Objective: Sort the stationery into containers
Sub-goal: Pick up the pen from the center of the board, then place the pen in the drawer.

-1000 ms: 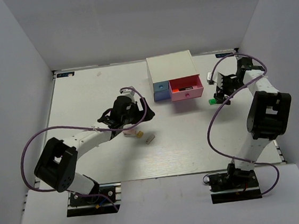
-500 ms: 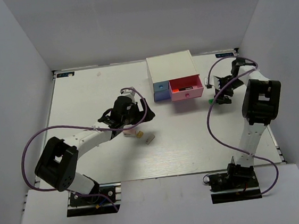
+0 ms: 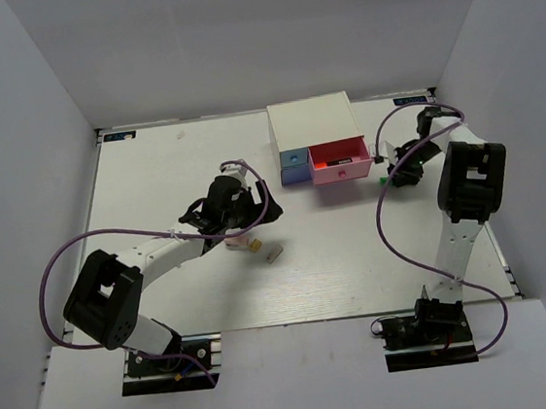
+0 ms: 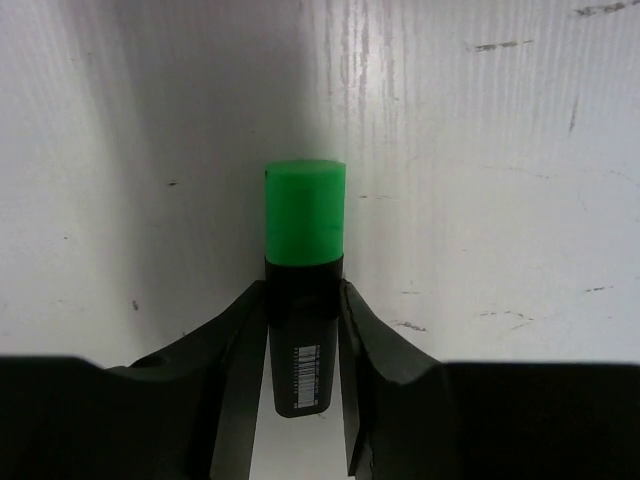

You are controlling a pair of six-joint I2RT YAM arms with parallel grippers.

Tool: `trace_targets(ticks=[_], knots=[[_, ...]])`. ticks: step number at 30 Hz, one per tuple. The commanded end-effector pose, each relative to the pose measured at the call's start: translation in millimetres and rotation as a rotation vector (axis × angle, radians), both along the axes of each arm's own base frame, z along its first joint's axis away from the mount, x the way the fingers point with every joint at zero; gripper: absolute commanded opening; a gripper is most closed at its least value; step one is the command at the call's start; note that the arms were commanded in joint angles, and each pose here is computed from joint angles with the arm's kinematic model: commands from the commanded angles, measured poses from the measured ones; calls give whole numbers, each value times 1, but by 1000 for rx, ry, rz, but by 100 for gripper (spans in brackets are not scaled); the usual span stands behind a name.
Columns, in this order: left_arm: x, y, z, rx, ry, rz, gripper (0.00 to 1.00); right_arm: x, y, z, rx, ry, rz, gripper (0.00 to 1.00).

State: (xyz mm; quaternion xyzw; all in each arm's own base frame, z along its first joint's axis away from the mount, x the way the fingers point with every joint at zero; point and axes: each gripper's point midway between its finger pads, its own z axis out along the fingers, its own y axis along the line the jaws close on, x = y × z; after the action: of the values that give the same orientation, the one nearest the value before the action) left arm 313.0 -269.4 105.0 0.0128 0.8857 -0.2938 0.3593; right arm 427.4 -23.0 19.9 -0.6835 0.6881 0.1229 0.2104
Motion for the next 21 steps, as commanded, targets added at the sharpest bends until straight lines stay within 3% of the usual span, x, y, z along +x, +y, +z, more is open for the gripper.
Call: trace_targets(ticks=[1,6,7,10,15,21], knots=[[5,-1,12,-18,-24,4,99,-26,0,2,15,104,-8,14],[3,4,5,6,-8,19,99,-9,2,59,116,-37,-201,12],[3,7,2,17,2,38,97,10,4,71,147,-135,-214,12],[1,24,-19,97,74,122,97,16,11,110,230,-262,-281,12],[0,39,-37,184,141,184,97,17,38,185,340,-475,-271,13],[0,39,-37,182,141,198,97,2,82,221,457,-551,-109,20]])
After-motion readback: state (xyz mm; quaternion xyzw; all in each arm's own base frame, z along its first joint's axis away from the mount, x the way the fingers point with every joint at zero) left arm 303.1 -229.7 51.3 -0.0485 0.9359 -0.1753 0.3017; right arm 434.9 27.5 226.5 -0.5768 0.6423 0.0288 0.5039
